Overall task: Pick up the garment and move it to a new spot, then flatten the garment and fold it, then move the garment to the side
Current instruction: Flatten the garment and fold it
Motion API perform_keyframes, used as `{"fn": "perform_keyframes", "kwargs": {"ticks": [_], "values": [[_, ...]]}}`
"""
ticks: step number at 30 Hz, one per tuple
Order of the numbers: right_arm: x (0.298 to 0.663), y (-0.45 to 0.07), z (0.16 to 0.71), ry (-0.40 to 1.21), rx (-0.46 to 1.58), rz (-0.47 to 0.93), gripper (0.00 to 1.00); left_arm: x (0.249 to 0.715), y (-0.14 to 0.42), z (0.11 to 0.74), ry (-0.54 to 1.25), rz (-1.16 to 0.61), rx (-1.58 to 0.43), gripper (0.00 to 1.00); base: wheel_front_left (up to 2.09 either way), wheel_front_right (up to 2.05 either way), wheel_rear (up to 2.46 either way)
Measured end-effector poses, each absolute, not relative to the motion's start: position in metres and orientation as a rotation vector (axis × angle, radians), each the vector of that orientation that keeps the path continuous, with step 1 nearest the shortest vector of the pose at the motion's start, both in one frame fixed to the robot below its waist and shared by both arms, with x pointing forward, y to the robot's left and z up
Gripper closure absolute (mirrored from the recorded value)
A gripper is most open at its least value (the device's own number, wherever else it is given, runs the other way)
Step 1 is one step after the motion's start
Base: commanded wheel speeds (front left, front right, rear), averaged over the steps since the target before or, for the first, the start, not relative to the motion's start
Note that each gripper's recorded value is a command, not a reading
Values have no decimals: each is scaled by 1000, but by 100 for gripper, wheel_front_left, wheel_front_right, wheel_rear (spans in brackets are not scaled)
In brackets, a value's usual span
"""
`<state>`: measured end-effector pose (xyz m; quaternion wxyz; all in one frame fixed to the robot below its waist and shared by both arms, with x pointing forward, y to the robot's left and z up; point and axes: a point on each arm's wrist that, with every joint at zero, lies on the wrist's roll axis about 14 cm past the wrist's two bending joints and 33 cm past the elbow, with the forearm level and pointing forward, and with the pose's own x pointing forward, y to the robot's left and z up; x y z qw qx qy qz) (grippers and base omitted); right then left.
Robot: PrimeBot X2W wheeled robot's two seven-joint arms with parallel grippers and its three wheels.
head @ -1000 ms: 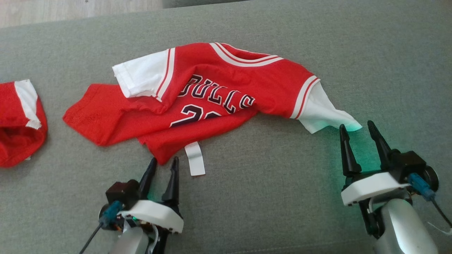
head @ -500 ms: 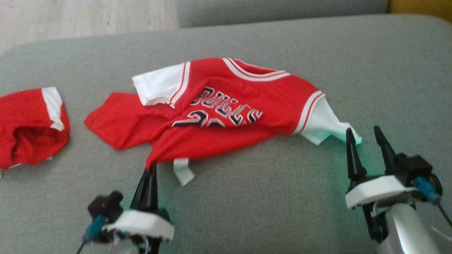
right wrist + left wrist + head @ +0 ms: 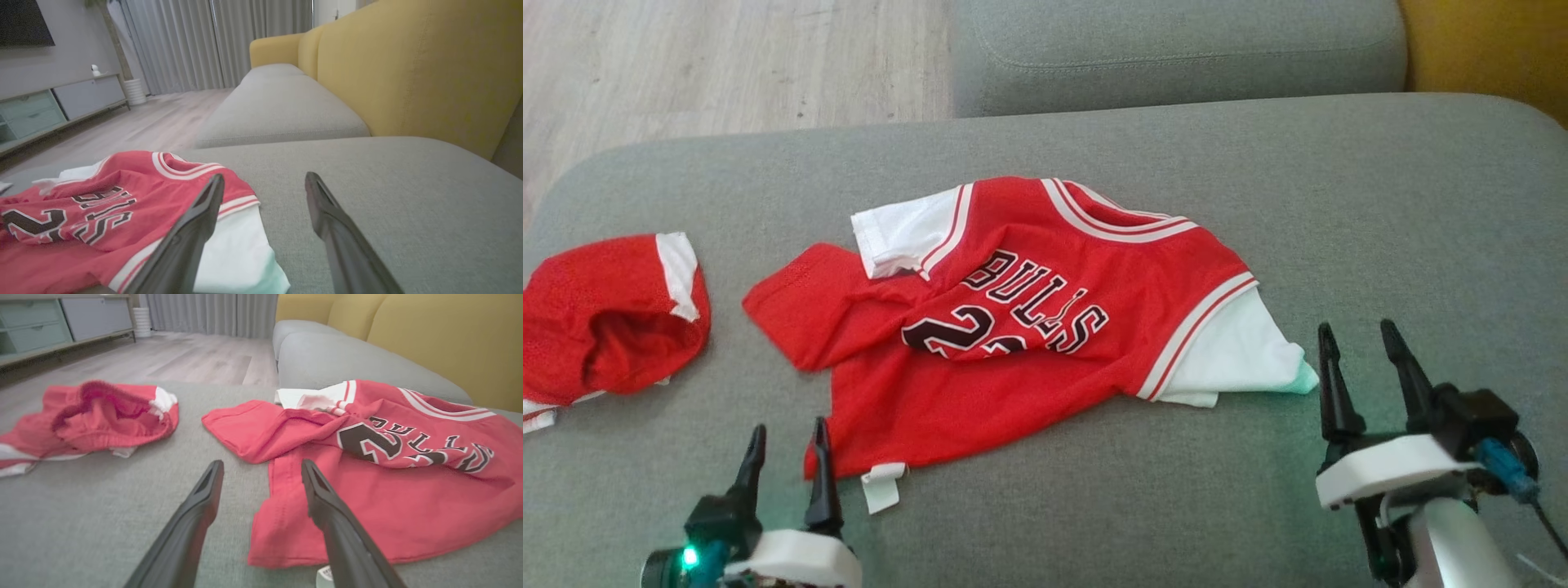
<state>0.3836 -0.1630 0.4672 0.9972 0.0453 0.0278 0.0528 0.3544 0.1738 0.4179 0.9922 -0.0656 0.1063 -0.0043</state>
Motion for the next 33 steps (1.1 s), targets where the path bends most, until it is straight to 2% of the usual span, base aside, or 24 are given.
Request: {"fn": "perform_keyframes", "kwargs": {"ticks": [5,14,22,33], "values": [[384,-162,480,16,96,109,0,357,168,428,180,-30,-47,0,0,0,0],[374,-158,465,62,106,118,0,337,170,407,246,-16,-48,0,0,0,0],[373,-157,450,109,115,115,0,331,171,384,327,-5,-149,0,0,0,0],[377,-168,426,177,108,83,0,355,156,362,404,-26,-261,0,0,0,0]]}}
